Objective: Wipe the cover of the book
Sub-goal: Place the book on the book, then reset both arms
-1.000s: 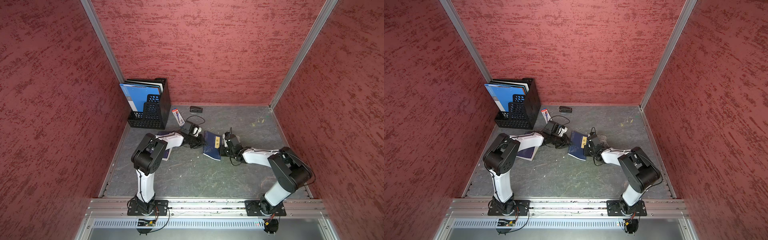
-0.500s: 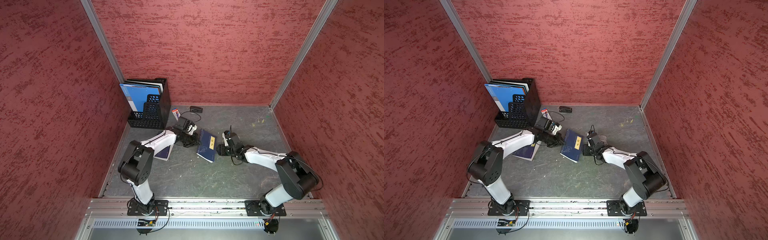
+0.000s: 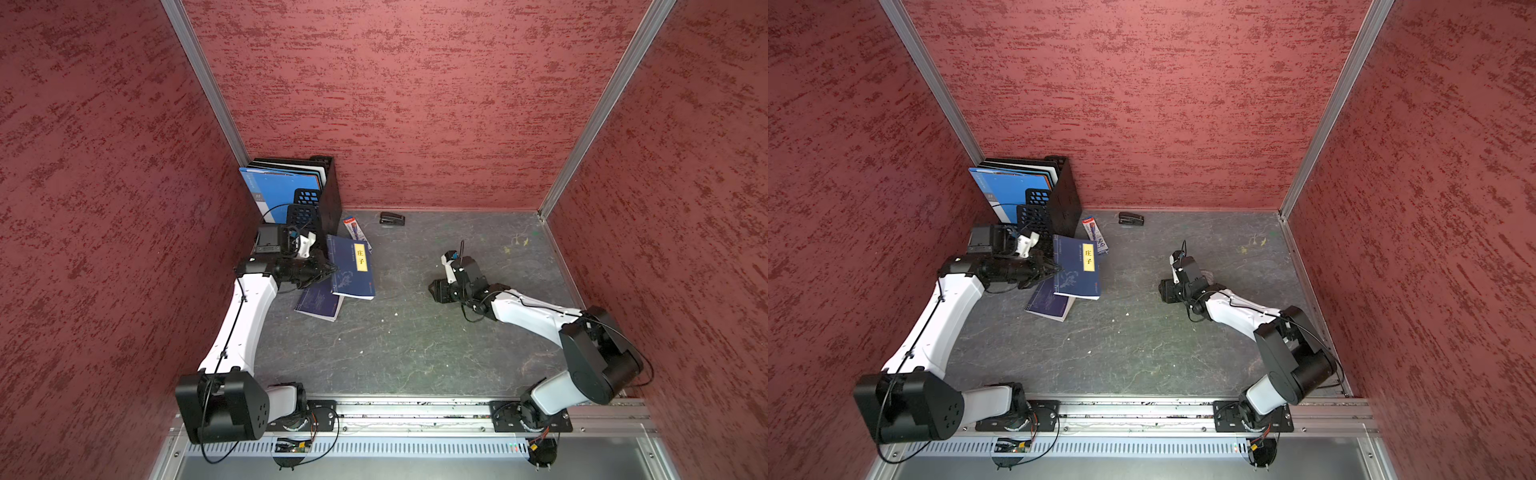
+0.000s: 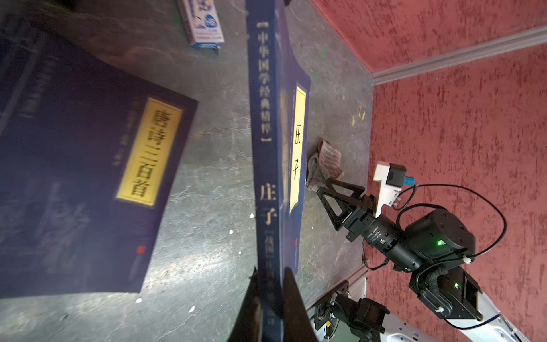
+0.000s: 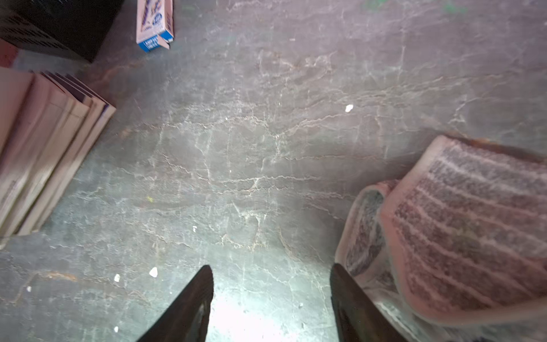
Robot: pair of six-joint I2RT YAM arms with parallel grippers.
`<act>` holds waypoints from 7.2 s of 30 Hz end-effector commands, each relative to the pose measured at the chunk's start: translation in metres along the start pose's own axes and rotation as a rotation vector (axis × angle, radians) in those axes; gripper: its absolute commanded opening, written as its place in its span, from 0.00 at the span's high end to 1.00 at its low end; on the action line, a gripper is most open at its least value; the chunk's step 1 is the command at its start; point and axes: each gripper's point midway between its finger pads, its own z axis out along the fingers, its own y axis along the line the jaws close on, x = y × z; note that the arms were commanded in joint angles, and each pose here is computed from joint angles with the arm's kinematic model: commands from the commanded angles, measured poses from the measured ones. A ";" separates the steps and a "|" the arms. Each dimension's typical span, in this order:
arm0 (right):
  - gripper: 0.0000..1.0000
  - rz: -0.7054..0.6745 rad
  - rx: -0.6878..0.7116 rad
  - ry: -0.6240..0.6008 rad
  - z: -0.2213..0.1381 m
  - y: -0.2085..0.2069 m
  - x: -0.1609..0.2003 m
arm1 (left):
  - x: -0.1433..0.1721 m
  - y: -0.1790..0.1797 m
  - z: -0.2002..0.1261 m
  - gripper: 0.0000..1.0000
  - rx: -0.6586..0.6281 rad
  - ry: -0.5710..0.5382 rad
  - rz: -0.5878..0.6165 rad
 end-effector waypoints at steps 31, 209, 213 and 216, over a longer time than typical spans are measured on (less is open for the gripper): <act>0.33 -0.065 -0.158 -0.012 0.014 0.033 -0.014 | -0.003 0.144 0.056 1.00 -0.429 0.313 -0.079; 0.01 0.033 0.573 -0.858 -0.131 -0.226 -0.076 | -0.112 0.165 0.069 0.00 -0.375 -0.554 0.351; 0.01 0.029 0.570 -0.871 -0.134 -0.225 -0.073 | -0.107 0.158 0.062 0.00 -0.382 -0.610 0.389; 0.01 0.025 0.564 -0.879 -0.135 -0.223 -0.071 | -0.100 0.148 0.058 0.00 -0.382 -0.654 0.443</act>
